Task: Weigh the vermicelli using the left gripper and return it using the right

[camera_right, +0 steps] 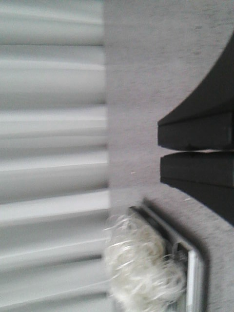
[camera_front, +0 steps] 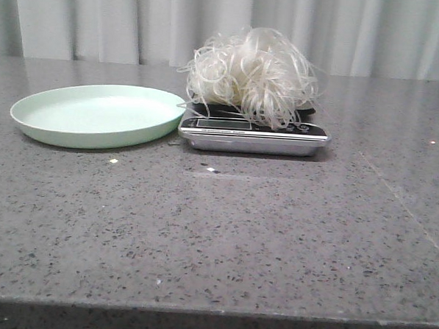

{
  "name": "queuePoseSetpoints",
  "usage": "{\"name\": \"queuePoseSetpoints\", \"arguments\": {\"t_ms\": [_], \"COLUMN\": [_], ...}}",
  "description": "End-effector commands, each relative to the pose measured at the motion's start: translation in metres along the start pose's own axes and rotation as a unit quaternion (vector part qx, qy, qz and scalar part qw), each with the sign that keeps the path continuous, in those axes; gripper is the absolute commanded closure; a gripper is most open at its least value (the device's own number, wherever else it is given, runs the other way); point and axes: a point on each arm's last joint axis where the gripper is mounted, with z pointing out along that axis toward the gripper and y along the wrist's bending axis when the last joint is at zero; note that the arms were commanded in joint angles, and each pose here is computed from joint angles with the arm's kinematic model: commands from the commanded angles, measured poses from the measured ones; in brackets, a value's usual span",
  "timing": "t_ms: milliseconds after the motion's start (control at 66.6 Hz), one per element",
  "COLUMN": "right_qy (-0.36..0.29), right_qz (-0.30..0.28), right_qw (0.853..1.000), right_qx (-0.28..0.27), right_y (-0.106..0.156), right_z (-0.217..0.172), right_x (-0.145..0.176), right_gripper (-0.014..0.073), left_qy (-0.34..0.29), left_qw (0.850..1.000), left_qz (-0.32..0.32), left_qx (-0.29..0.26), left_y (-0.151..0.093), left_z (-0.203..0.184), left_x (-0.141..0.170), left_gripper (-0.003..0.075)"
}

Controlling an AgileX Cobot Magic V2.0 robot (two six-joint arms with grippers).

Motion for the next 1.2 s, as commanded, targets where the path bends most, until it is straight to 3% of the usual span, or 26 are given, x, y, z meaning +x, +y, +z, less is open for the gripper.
{"name": "queuePoseSetpoints", "arguments": {"t_ms": [0,180,555,645,750,886,1081,1186], "right_qy": [-0.047,0.04,0.128,0.16,0.186,0.21,0.253,0.307], "right_qz": [0.002,0.002,0.003,0.004,0.003,0.002,-0.006,-0.018], "right_qw": [0.999,0.999,0.992,0.987,0.982,0.977,0.959,0.939], "right_qx": [-0.007,0.001,0.014,0.016,0.003,-0.046,-0.129,-0.157], "right_y": [0.007,0.013,0.011,0.013,0.02,0.043,0.091,0.12], "right_z": [0.003,0.035,0.079,0.092,0.112,0.144,0.197,0.23], "right_x": [-0.047,-0.083,-0.074,-0.083,-0.102,-0.132,-0.154,-0.147], "right_gripper": [0.0407,0.0407,0.04,0.034,0.0176,0.002,0.0016,0.0016], "left_qy": [-0.054,-0.054,-0.055,-0.055,-0.055,-0.055,-0.055,-0.055], "left_qw": [0.999,0.999,0.998,0.998,0.998,0.998,0.998,0.998], "left_qz": [-0.004,-0.004,-0.004,-0.004,-0.004,-0.004,-0.004,-0.004], "left_qx": [0.002,0.002,0.002,0.002,0.002,0.002,0.002,0.002], "left_y": [0.0,0.0,0.0,0.0,0.0,0.0,0.0,0.0], "left_z": [-0.004,-0.004,-0.003,-0.003,-0.003,-0.003,-0.003,-0.003], "left_x": [-0.015,-0.015,-0.014,-0.014,-0.014,-0.014,-0.014,-0.014], "left_gripper": [0.0594,0.0594,0.0594,0.0594,0.0594,0.0594,0.0594,0.0594]}}
